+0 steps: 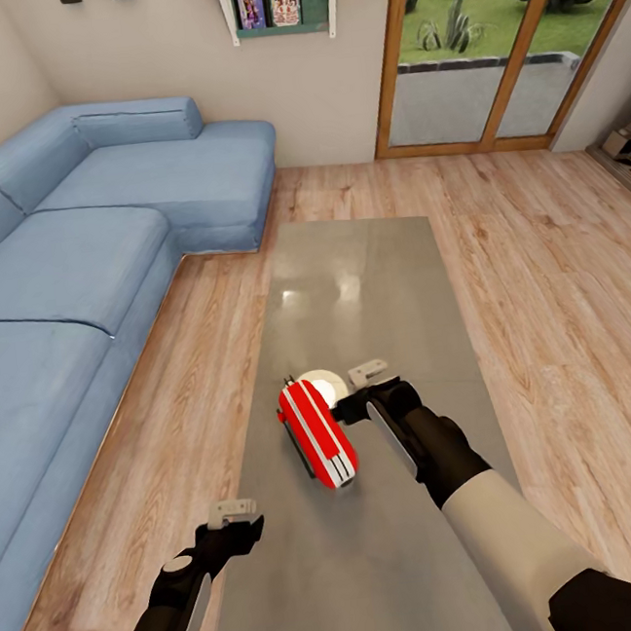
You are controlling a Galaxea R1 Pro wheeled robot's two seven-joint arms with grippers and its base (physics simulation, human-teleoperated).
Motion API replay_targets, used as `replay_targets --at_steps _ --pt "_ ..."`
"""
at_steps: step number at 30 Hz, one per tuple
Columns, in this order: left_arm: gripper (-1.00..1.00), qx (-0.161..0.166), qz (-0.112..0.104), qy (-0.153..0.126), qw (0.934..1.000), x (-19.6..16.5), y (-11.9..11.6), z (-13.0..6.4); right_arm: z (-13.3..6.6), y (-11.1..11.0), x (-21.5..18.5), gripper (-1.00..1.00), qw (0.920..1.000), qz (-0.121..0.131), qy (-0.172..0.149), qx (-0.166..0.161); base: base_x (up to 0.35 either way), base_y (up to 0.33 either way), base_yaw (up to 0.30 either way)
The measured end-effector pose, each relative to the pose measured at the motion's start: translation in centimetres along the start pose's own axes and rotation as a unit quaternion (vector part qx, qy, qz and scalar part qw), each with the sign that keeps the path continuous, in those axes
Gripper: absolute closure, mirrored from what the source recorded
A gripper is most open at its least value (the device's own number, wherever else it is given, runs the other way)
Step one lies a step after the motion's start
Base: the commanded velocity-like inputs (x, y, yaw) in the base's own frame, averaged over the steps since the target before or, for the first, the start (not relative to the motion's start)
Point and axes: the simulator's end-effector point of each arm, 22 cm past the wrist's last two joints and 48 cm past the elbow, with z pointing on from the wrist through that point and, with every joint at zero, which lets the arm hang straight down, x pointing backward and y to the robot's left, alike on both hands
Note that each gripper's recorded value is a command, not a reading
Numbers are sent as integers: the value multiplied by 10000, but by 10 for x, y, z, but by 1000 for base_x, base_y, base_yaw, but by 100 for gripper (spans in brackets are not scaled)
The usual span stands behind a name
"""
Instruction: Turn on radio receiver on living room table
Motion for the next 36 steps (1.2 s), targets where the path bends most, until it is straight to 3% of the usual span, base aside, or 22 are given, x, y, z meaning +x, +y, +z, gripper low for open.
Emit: replay_targets --at_steps 9,36 --pt "-100 7 -41 134 9999 -3 0 -4 -1 0 -2 -100 10000 -6 -22 5 4 249 0" --pt "-100 -1 -29 118 9999 -5 0 -5 2 0 3 -100 10000 5 20 -6 0 9 0"
